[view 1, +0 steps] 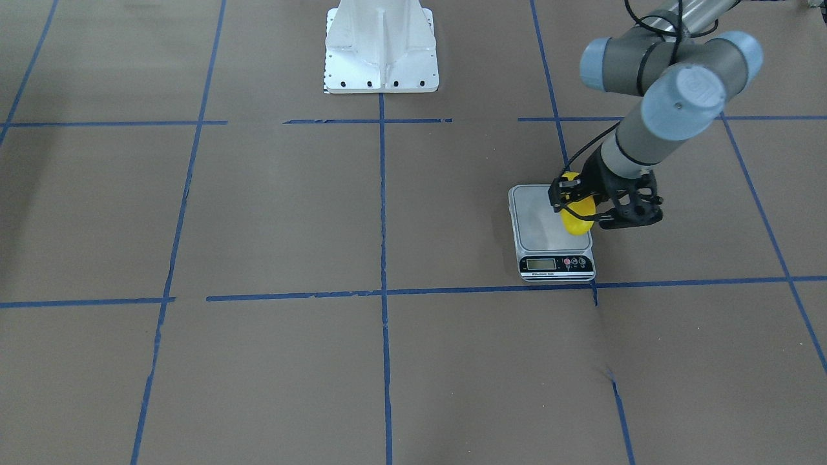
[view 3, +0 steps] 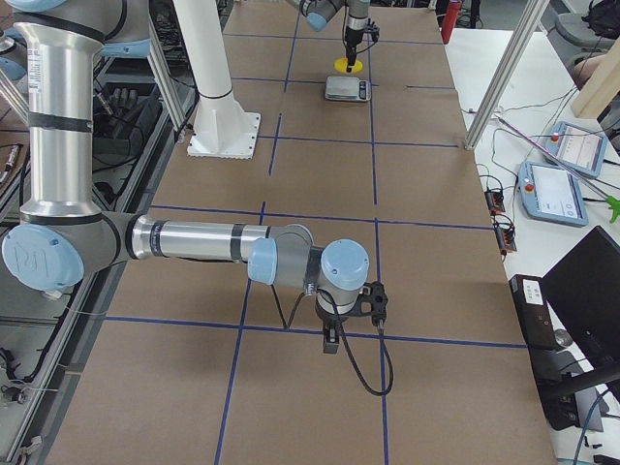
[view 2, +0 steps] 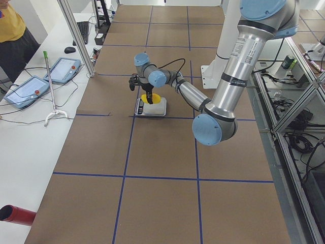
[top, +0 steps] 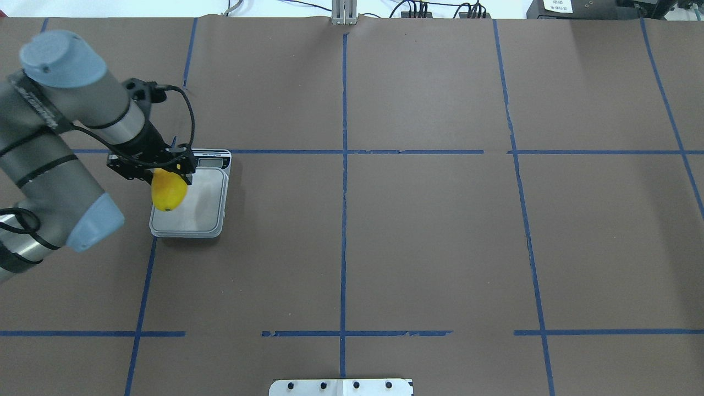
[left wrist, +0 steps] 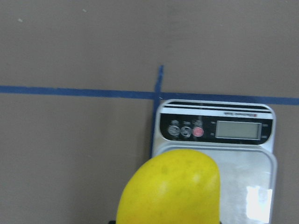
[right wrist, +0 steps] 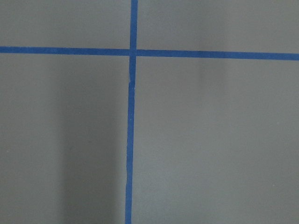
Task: Weigh mango
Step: 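Lift the mango with the left gripper and carry it over the scale, then lower the mango onto the scale pan and open the left gripper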
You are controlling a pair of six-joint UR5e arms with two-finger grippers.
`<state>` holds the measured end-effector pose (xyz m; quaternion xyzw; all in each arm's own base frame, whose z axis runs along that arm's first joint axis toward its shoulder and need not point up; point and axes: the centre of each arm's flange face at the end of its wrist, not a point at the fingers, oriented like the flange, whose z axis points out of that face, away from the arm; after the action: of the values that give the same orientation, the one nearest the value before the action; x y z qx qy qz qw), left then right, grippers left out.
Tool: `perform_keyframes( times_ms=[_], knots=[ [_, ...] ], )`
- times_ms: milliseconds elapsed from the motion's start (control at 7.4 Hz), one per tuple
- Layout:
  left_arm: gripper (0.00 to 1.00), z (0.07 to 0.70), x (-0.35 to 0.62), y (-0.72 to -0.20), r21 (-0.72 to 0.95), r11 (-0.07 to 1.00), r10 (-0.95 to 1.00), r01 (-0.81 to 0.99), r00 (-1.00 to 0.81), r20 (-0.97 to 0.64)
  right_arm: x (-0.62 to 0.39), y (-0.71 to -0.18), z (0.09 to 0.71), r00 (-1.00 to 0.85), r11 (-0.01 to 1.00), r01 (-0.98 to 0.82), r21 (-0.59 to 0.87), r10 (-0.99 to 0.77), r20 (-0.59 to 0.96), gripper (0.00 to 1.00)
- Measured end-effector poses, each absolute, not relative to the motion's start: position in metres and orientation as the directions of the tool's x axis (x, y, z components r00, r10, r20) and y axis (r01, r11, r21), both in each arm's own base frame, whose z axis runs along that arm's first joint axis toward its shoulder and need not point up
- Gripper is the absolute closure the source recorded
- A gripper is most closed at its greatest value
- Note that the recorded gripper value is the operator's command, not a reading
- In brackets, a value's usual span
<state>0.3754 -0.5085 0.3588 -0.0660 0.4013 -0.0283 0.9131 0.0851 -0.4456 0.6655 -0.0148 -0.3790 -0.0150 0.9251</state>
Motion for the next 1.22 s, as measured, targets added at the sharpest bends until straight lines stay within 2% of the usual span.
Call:
perform_keyframes(
  times_ms=[676, 811, 946, 1081, 1216],
  knots=[
    [1.00, 0.368, 0.404, -0.508, -0.153, 0.988, -0.128, 0.029, 0.706, -0.696, 0.086, -0.446, 0.665, 0.712, 0.999, 0.038, -0.015, -0.016, 0.702, 0.00],
    [0.70, 0.370, 0.404, -0.509, -0.150, 0.988, -0.129, 0.033, 0.710, -0.693, 0.086, -0.446, 0.665, 0.712, 0.999, 0.038, -0.015, -0.016, 0.702, 0.00],
    [0.54, 0.372, 0.404, -0.509, -0.150, 0.988, -0.129, 0.034, 0.711, -0.691, 0.086, -0.446, 0.665, 0.712, 0.999, 0.038, -0.015, -0.016, 0.702, 0.00],
    [0.01, 0.372, 0.404, -0.509, -0.149, 0.988, -0.128, 0.034, 0.712, -0.691, 0.086, -0.446, 0.665, 0.712, 0.999, 0.038, -0.015, -0.016, 0.702, 0.00],
    [0.00, 0.372, 0.405, -0.508, -0.148, 0.988, -0.128, 0.033, 0.711, -0.691, 0.086, -0.446, 0.665, 0.712, 0.999, 0.038, -0.015, -0.016, 0.702, 0.00]
  ],
)
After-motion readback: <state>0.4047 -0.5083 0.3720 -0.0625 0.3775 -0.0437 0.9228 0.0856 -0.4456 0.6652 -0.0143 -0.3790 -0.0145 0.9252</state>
